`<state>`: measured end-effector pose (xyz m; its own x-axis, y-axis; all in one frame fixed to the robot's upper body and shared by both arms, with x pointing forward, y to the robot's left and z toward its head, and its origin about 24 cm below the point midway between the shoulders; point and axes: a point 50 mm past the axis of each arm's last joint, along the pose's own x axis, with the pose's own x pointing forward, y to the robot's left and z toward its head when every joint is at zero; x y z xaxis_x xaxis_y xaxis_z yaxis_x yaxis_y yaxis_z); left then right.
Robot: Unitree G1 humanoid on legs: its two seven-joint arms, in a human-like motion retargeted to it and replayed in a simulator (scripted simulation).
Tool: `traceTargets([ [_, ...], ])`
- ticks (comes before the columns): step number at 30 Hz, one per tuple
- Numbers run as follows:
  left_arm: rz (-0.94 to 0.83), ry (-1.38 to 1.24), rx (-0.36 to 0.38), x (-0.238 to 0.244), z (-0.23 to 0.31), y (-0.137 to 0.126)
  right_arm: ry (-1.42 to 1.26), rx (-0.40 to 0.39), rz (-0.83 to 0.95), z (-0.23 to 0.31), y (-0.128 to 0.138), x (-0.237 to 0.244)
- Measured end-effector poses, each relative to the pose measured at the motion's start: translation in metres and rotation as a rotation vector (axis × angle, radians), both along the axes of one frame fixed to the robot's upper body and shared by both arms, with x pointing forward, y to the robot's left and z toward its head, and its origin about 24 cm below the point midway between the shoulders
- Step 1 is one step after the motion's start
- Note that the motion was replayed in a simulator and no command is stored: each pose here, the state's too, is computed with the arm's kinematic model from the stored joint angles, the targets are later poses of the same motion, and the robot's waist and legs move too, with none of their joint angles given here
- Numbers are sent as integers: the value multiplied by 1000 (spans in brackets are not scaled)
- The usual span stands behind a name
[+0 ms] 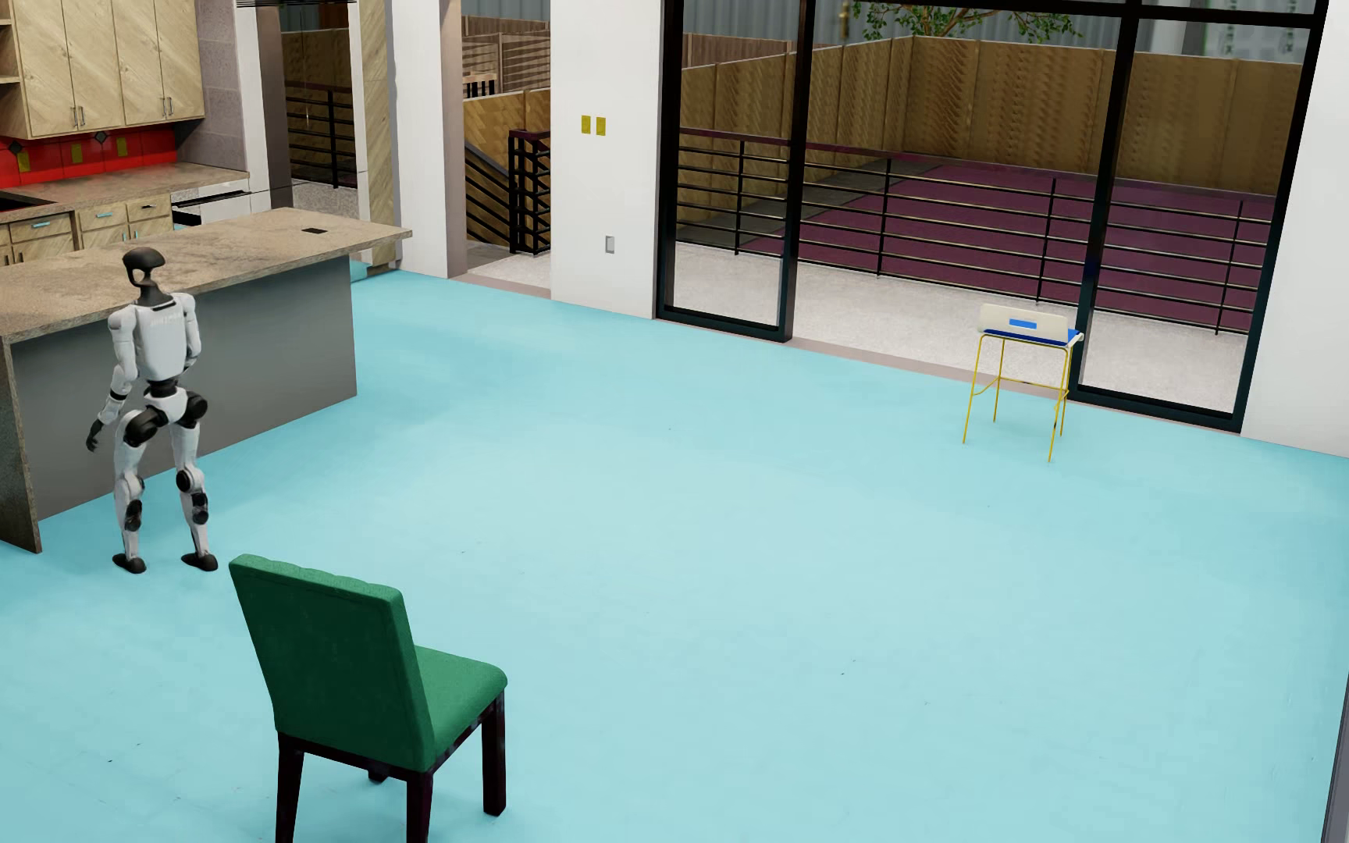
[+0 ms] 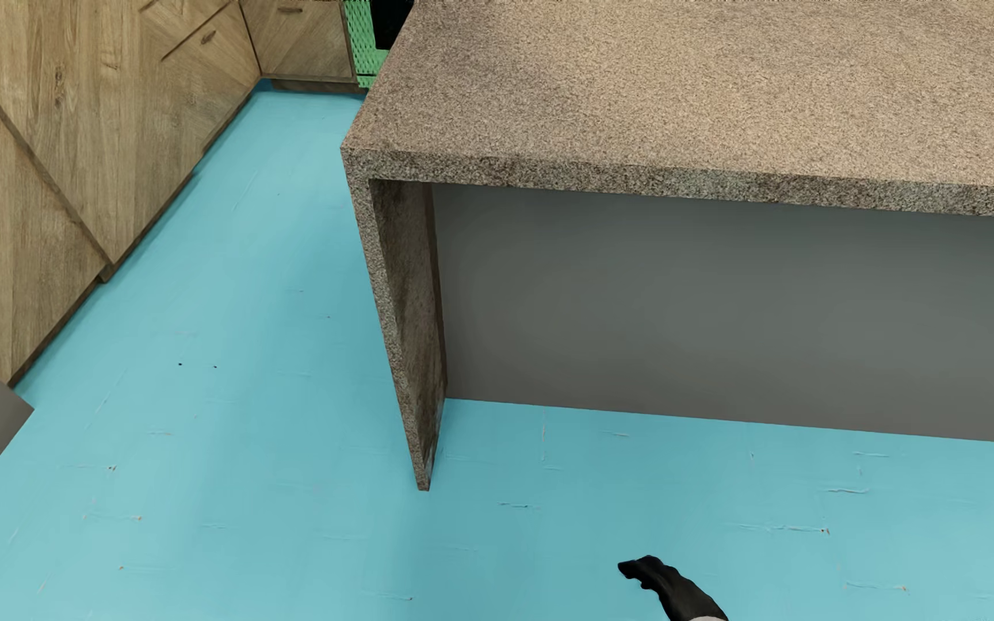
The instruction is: Go to the counter
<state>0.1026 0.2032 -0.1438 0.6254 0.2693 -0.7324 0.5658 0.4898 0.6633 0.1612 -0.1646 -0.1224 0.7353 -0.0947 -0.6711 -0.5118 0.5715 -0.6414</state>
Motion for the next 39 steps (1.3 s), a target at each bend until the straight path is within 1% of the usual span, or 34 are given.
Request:
traceTargets([
  [3, -7, 61, -7, -13, -6, -6, 19, -12, -10, -2, 3, 0],
  [5, -20, 125, -37, -19, -11, -15, 61, -24, -51, -8, 1, -7],
  [7, -110, 169, -67, -10, -12, -23, 101, -19, -63, -13, 0, -17],
  [9, -195, 122, -62, 12, -6, -28, 141, -18, -27, -18, -1, -30],
  [11, -159, 17, -66, 33, 3, -28, 222, -42, 13, -25, -2, -47],
  [14, -65, -124, -106, 59, 17, -32, 342, -82, 26, -34, -9, -66],
  [16, -77, -174, -116, 70, 23, -37, 359, -93, 30, -35, -11, -68],
  [18, -127, -180, -123, 75, 25, -44, 325, -88, 17, -32, -12, -63],
  [22, -216, -93, -95, 67, 15, -51, 209, -56, -12, -23, -7, -45],
  [27, -184, 45, -63, 37, -3, -46, 121, -32, 7, -13, -1, -24],
  [33, -155, 130, -44, 11, -12, -37, 146, -57, 10, -14, -12, -26],
  [39, -111, 123, -33, 9, -11, -29, 208, -93, 5, -20, -22, -35],
])
